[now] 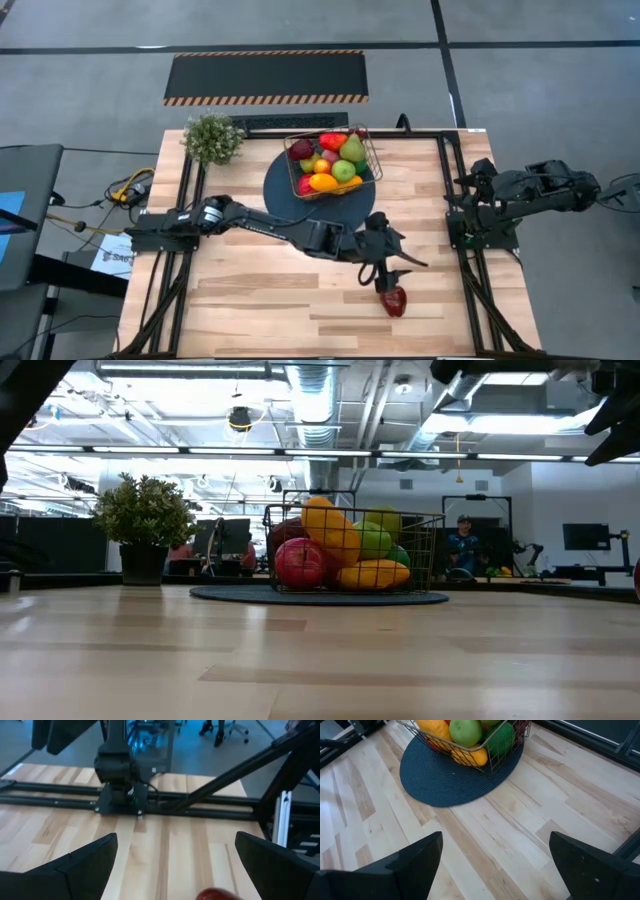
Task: Build produce basket
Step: Put the dark red apple into the wire basket
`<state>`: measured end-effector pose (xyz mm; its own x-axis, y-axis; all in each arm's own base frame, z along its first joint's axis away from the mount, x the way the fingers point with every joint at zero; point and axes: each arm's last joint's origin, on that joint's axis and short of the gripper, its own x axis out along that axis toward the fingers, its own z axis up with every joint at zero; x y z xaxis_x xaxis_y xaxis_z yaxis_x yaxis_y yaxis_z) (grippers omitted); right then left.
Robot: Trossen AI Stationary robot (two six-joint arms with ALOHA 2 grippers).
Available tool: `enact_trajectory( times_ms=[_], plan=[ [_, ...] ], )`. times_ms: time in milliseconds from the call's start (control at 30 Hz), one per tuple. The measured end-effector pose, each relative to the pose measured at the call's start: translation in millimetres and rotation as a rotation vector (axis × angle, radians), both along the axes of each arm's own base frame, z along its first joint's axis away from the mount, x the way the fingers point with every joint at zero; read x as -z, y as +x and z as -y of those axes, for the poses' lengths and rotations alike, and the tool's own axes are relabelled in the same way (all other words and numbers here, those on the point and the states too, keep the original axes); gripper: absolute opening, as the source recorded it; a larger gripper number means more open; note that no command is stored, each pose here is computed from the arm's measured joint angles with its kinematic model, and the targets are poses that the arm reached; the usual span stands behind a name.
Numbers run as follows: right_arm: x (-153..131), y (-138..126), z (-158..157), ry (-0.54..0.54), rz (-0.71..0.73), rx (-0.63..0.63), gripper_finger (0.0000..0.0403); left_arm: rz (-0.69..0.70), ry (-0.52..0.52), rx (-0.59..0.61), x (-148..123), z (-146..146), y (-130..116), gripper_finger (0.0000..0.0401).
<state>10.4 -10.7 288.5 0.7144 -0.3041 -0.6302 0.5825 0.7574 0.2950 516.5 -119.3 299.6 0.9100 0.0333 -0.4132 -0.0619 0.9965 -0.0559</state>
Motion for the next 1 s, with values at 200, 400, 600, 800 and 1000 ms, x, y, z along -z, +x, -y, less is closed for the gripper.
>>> enact_trajectory(
  times_ms=[200, 400, 600, 800, 1000],
  plan=[
    [0.0, 0.0, 0.0, -0.005, -0.003, -0.005, 0.0385, 0.044, -0.01, -0.017, -3.1, 21.5, -4.1, 0.0392],
    [0.2, -0.2, 0.0, -0.006, -0.006, -0.006, 0.0385, 0.079, -0.04, -0.059, -5.4, 37.2, -8.0, 0.0392],
    [2.2, -2.4, 0.4, -0.012, -0.037, -0.006, 0.0385, 0.152, -0.086, -0.053, 20.1, 47.8, 8.4, 0.0392],
    [4.3, -4.6, 0.8, -0.018, -0.068, -0.006, 0.0385, 0.154, -0.089, -0.057, 55.4, 52.4, 22.4, 0.0392],
    [5.1, -5.5, 1.0, -0.021, -0.082, -0.007, 0.0385, 0.169, -0.079, -0.006, 88.7, 55.6, 34.7, 0.0392]
  ],
)
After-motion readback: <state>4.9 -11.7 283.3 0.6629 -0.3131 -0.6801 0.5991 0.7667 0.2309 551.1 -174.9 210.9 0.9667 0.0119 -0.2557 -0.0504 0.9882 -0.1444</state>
